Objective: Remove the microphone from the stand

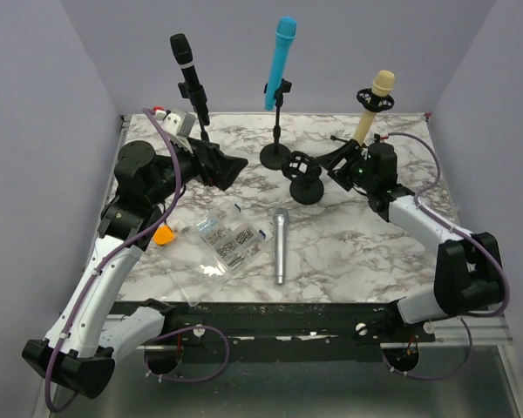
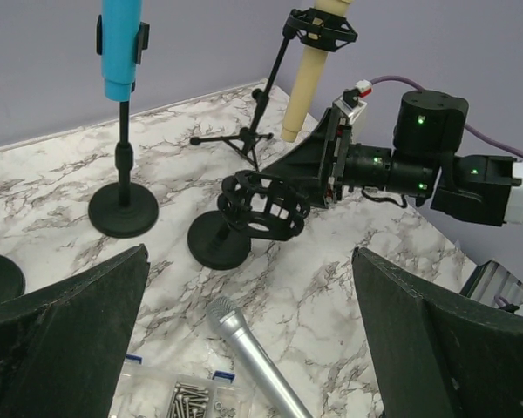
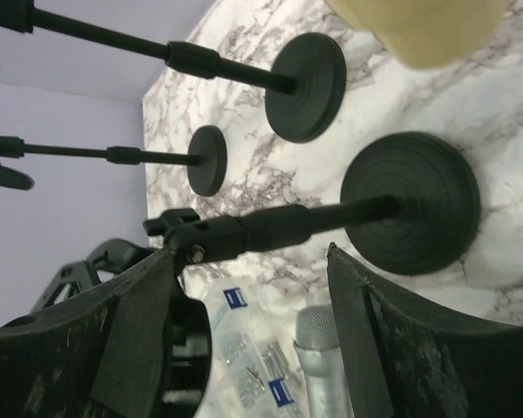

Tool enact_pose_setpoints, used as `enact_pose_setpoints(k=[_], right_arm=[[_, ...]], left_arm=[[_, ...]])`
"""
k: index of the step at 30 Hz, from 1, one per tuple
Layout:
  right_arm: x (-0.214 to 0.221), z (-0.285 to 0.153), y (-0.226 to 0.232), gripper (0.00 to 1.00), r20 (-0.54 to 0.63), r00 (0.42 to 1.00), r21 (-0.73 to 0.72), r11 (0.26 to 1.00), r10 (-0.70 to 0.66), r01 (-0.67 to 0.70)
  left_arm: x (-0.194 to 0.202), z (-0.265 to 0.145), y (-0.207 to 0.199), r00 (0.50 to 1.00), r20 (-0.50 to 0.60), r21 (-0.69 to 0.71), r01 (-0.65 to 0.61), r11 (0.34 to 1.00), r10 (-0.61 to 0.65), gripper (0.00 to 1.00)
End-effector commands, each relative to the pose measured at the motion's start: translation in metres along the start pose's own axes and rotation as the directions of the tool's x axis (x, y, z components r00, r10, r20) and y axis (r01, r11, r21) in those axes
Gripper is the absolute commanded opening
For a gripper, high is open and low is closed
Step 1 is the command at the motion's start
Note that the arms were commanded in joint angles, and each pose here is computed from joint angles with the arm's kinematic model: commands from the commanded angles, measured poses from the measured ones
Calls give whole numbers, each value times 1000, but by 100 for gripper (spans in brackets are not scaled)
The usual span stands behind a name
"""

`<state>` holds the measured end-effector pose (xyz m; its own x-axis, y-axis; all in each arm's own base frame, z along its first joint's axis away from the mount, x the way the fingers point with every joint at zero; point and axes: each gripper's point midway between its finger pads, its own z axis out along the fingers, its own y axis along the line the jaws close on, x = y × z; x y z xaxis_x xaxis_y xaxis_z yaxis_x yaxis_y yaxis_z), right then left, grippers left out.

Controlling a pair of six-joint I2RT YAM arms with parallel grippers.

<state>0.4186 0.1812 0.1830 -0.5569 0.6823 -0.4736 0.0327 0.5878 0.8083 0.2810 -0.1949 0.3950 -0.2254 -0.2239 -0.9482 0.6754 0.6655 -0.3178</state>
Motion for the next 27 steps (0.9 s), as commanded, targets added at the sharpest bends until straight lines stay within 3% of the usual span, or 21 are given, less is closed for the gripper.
enact_pose_setpoints(k=[1, 6, 13, 20, 27], right_arm=[[16, -24, -21, 74, -41, 999, 106, 994, -29, 33], [3, -34, -16, 80, -1, 998, 129, 990, -61, 61], [-32, -55, -19, 82, 83, 973, 267, 945, -216, 187], [-86, -100, -11, 80, 209, 882, 430, 850, -423, 305], [-143, -129, 26, 81, 313, 768, 522, 777, -559, 353]], left_arm=[[-7, 0, -6, 1000, 17, 32, -4, 999, 3, 99], [-6, 0, -7, 1000, 16, 34, -1, 999, 0, 99], [-7, -1, -6, 1000, 17, 30, -3, 1000, 3, 99], [-10, -4, -10, 1000, 26, 40, -7, 999, 6, 99], [-11, -4, -11, 1000, 28, 46, -4, 999, 3, 99]])
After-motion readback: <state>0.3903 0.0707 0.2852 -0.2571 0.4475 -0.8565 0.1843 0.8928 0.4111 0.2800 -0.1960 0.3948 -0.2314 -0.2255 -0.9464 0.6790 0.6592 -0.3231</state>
